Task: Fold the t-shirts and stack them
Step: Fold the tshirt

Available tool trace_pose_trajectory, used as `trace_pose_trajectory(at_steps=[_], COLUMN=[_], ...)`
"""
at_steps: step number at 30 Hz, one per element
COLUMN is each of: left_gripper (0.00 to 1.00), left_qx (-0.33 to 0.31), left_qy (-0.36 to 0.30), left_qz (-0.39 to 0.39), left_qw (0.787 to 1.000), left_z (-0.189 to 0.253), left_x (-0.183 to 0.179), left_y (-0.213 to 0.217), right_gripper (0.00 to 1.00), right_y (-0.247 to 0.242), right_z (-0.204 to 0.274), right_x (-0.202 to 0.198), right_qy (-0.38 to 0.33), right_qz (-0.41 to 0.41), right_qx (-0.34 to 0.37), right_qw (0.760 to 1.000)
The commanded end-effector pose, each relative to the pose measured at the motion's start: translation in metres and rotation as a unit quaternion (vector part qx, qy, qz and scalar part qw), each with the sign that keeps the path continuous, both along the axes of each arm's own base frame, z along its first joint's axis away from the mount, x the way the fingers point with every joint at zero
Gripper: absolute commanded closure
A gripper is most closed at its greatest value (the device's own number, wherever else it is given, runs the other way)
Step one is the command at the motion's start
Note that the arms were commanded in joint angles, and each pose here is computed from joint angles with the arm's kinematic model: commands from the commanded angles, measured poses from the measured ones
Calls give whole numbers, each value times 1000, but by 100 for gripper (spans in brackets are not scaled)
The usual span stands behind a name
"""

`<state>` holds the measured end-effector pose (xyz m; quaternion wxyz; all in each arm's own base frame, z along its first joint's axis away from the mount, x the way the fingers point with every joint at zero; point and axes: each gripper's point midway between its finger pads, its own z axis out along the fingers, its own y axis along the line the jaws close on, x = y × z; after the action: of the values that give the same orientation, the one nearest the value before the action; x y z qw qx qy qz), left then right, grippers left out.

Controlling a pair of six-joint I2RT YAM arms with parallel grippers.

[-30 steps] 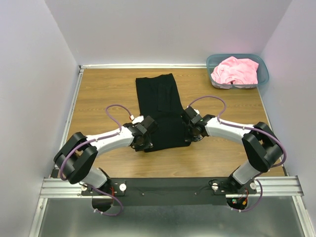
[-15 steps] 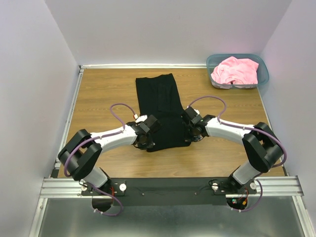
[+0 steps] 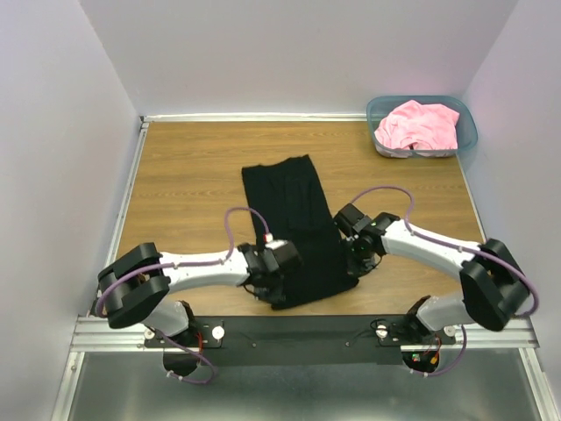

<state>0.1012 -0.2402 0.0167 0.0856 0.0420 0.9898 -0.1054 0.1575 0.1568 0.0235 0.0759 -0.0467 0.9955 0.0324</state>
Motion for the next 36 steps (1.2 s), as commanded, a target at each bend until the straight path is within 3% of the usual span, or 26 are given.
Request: trace_pose_trajectory(at_steps=[1,4,6,12,20,27,36], left_gripper=[100,100,100,100,100,100,100], left_qx=[50,15,-16,-53,-73,-85,-103], left_qy=[148,179,173,83,-63,-134,-160], left_qz=[-88,-115,-117,-5,109,180,212], left_qw=[984,977,978,995,989,971,958], left_z=[9,30,48,70,119,137,127], left_x=[-103,-131,-130,-45,80,130,151], left_y=[31,17,9,27,47,71,83], right_gripper=[100,100,99,99,100,100,99], right_y=[-31,-35,-36,-21,30,66,107], right_z=[34,54,67,103,158,186,209], right_x=[-59,-69,-66,1,126,190,246], right_qy=[98,114,105,2,-135,-216,-289], right_qz=[7,12,15,27,51,87,140], right_qx=[-30,-29,-31,-58,-39,-14,17], right_qw=[995,993,994,998,989,972,947])
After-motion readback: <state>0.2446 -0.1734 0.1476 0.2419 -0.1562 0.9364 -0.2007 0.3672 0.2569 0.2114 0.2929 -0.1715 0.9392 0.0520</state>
